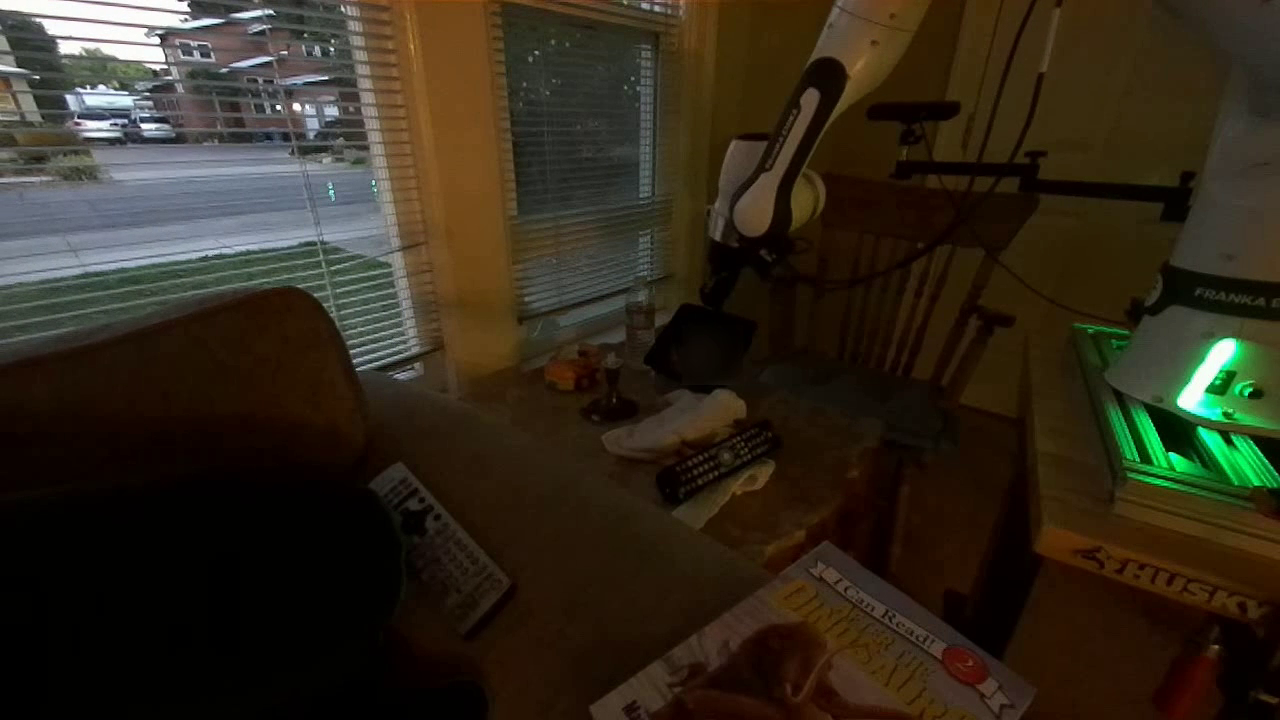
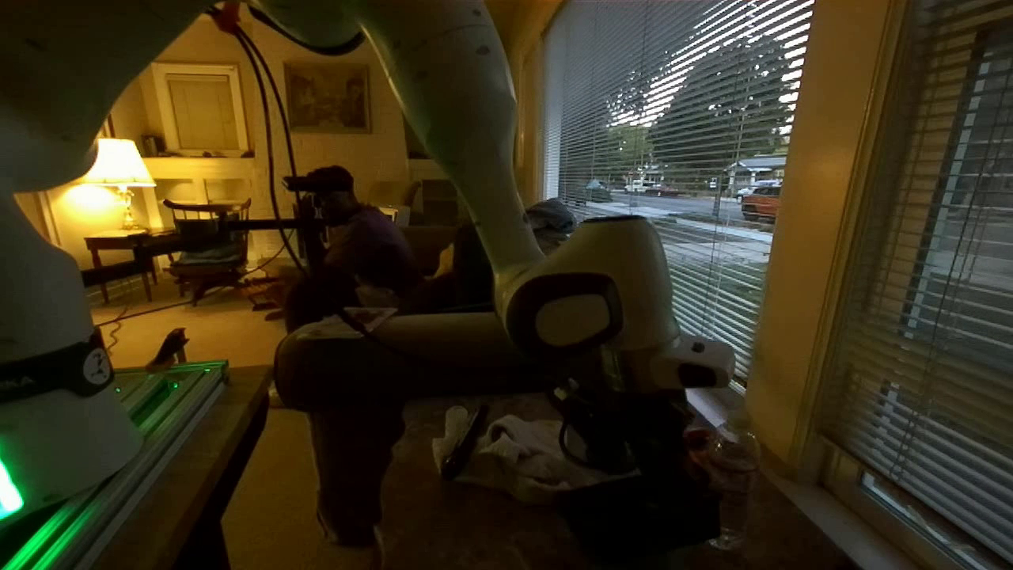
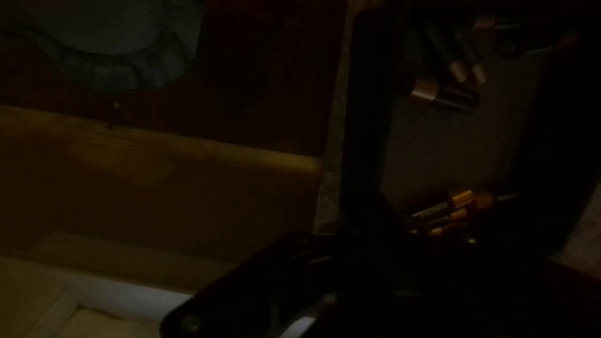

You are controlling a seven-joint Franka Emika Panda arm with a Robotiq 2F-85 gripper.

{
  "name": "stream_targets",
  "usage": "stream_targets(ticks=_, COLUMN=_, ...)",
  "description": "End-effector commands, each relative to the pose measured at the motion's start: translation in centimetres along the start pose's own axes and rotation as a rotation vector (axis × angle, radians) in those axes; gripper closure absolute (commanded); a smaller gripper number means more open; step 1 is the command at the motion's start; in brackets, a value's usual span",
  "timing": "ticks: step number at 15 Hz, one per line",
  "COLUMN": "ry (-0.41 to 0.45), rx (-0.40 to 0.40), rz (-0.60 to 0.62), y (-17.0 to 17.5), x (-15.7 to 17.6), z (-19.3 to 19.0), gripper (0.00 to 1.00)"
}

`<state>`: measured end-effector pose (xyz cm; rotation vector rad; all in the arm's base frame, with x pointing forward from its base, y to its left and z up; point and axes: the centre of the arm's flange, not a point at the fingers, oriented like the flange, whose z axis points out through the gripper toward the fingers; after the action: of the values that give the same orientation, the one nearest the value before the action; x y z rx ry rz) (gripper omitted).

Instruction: Empty the contents of the black container onto the table

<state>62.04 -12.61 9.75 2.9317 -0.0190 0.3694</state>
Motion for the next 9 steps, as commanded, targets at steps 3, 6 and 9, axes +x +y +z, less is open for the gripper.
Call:
stream_targets(ticks=3, ry=0.039, rx=-0.117, rz=-0.083, y=-2.9, x=-0.8, z=-3.6, gripper=0.98)
stream_targets(ticks=6, ry=0.052, rx=-0.169, rz=-0.147, y=-4.4, x=-1.2, z=-4.2, gripper=0.98)
stream_targets(ticks=9, ry=0.071, rx=-0.219, rz=-0.206, y=-6.0, x=-1.6, z=-5.1, gripper=0.98)
